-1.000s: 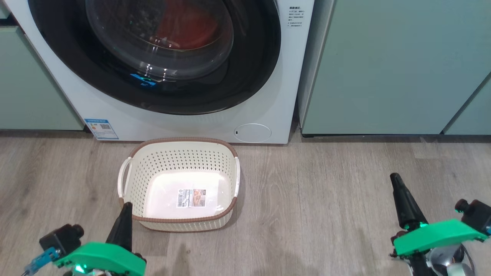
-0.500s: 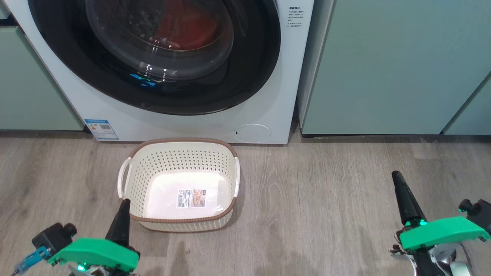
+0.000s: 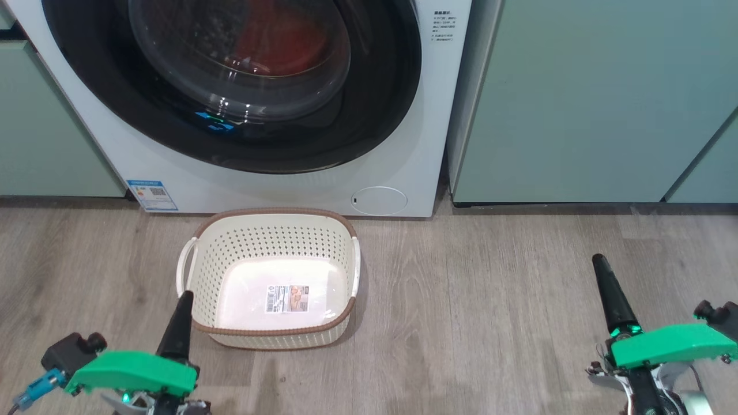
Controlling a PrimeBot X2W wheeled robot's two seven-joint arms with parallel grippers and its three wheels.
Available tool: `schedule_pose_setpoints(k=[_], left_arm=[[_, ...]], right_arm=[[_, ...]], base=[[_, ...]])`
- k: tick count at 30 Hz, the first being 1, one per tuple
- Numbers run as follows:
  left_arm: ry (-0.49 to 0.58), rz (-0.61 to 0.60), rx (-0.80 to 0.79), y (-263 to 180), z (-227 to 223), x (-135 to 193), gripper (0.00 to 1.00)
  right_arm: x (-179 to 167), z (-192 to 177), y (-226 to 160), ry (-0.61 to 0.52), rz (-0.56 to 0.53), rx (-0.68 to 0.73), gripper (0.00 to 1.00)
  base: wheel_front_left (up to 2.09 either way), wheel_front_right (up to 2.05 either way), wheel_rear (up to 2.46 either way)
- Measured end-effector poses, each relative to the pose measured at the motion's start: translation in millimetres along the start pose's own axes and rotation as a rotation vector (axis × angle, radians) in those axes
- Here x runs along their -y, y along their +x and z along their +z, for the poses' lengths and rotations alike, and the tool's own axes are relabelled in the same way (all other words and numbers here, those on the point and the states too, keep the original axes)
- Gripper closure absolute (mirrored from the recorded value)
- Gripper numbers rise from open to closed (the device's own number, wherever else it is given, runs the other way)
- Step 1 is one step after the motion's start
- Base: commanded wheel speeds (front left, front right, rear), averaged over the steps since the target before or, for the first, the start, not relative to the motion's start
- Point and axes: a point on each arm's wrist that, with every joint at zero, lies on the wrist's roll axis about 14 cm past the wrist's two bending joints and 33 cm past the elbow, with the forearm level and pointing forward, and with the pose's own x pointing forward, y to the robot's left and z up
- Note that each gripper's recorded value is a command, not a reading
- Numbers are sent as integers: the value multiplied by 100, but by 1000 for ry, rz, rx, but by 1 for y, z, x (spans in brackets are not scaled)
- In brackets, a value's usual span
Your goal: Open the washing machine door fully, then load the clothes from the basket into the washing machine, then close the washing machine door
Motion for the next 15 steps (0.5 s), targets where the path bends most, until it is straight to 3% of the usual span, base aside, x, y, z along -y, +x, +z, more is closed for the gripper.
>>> schedule_pose_setpoints(k=[15], left_arm=[[-176, -17, -5, 6, 2, 3, 100]], right_arm=[[3, 3, 3, 165, -8, 10, 100]], base=[[0, 0, 0]])
